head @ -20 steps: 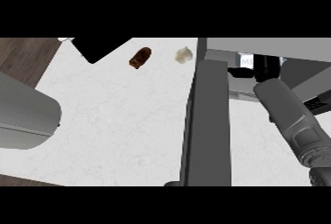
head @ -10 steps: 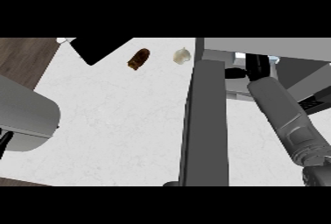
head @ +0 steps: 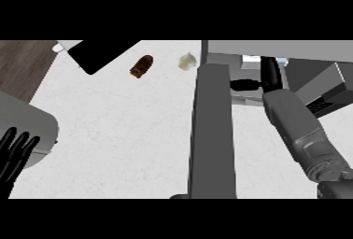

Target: Pick up the milk, place it into the microwave and close the microwave

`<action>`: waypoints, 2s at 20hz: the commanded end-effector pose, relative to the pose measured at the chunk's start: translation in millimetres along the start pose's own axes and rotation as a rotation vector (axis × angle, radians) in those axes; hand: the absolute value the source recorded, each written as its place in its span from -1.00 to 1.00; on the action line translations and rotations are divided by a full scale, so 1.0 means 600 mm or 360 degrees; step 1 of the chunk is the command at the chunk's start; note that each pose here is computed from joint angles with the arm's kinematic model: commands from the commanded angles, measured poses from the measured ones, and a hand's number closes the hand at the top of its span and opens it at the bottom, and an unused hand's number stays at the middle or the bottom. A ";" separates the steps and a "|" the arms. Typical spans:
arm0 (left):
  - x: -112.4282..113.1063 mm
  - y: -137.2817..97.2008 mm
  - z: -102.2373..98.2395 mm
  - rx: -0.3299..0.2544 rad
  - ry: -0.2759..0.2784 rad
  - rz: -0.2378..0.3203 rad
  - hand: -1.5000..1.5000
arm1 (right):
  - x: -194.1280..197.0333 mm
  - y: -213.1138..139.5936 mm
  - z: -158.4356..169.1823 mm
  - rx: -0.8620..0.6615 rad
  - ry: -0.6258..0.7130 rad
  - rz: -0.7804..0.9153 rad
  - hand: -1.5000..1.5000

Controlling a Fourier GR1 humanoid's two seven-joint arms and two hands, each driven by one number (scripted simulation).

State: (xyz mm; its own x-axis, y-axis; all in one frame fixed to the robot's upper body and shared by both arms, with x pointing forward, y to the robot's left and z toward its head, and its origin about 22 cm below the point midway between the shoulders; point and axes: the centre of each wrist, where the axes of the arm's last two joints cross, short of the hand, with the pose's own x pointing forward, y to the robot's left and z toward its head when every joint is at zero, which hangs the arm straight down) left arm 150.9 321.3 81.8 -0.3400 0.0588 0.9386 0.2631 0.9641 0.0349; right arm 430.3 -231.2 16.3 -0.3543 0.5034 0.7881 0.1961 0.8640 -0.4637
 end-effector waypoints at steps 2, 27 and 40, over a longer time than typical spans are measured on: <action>-0.010 -0.023 -0.002 -0.0090 0.0028 0.0036 -1.00 | -0.034 -0.003 0.042 0.0028 0.0054 -0.0254 -1.00; -0.029 -0.181 -0.131 -0.0422 0.0146 0.0054 1.00 | -0.156 -0.020 0.305 0.0181 0.0208 -0.0773 -1.00; -0.148 -0.308 -0.225 -0.0724 0.0279 -0.0145 1.00 | -0.157 -0.122 0.417 0.0178 0.0178 -0.0742 -1.00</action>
State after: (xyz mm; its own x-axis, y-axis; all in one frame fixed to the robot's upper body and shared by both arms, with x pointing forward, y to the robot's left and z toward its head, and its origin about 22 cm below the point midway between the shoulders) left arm 238.4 128.7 52.9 -0.2483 -0.0218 0.9684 0.5939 0.7863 0.1700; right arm 239.2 -332.5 -129.6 -0.2506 0.1040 0.9625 -0.0150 0.9937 -0.1113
